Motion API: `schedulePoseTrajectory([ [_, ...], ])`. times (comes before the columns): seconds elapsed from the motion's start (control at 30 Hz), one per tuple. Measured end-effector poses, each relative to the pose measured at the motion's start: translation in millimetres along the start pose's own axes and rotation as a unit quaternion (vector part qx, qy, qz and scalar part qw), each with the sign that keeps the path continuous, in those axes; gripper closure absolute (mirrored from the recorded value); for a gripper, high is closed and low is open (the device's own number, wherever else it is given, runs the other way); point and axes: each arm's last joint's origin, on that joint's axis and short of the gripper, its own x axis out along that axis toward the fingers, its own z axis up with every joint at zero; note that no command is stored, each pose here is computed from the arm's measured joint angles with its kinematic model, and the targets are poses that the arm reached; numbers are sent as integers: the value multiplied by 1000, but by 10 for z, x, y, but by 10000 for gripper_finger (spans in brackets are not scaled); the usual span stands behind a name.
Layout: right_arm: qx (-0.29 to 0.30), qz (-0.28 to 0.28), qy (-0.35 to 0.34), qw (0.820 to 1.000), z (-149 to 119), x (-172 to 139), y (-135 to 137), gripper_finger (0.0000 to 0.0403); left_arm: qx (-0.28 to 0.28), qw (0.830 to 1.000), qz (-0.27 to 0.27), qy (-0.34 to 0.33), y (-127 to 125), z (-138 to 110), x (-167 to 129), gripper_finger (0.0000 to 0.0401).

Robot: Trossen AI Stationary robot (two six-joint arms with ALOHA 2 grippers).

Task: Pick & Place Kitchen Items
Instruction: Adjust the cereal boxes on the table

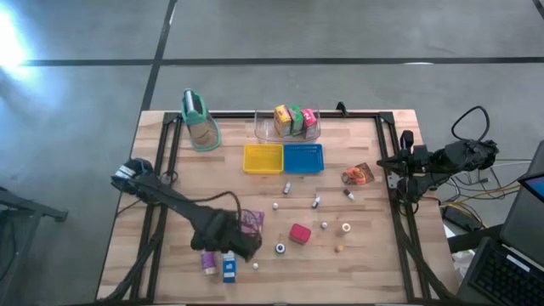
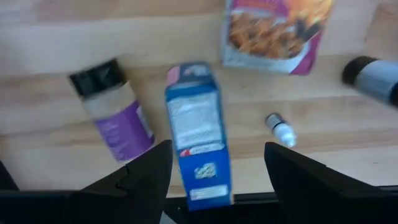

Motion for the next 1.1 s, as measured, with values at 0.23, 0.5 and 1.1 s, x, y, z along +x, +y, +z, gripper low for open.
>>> schedulePoseTrajectory([
  [0.23,0,0,0,1000,0,0,0,394,-18,999,-17,-33,33,-53,25,142],
  [0.5,0,0,0,1000,0,0,0,394,-20,999,-16,-32,49,-28,200,142],
  [1.1,0,0,0,1000,0,0,0,394,-18,1000,-8,-10,84,-14,381,142],
])
